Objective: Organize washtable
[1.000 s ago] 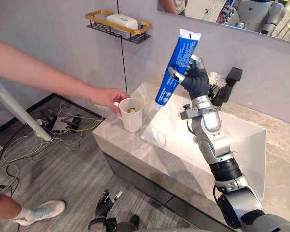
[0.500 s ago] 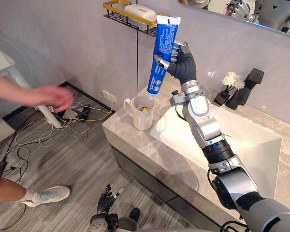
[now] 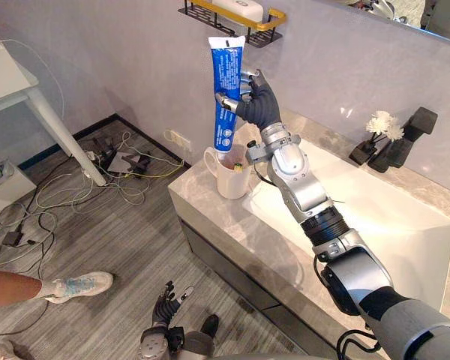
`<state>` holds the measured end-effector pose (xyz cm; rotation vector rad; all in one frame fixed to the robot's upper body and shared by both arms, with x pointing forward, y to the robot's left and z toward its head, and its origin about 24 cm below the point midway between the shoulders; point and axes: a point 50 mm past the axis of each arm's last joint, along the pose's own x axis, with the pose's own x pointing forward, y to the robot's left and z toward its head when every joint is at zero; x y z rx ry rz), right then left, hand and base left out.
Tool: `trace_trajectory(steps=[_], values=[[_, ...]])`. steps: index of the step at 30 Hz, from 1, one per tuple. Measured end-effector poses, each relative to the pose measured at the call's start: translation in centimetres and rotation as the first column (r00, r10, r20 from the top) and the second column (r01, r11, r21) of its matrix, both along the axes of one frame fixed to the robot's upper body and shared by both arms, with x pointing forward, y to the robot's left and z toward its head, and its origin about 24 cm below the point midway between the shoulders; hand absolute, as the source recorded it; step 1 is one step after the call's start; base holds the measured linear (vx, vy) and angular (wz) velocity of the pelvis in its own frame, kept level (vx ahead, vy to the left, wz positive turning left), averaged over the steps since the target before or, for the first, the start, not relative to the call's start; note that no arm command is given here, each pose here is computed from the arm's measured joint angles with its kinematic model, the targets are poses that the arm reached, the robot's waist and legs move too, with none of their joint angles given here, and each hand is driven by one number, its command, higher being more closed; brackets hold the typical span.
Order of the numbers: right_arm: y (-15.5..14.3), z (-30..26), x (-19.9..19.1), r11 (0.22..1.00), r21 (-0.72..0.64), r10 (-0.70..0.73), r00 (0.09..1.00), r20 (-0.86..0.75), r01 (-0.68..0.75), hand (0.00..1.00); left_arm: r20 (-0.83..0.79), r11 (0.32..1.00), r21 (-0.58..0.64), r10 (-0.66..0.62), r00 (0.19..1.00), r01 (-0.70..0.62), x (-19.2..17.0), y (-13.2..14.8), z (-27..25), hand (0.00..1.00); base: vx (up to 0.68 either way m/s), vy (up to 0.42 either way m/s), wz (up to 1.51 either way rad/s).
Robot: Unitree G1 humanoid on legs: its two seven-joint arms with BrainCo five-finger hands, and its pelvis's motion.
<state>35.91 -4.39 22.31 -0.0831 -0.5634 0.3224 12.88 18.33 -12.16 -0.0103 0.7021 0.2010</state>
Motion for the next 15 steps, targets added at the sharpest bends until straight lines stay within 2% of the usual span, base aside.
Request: trace_trajectory(steps=[15], values=[[0.07, -0.06, -0.02, 1.000, -0.029, -0.009, 1.000, 0.012, 0.009, 1.00, 0.003, 1.000, 0.004, -0.015, 1.000, 0.015, 0.15, -0.18, 0.04, 0.00, 0.00, 0.000, 0.00]])
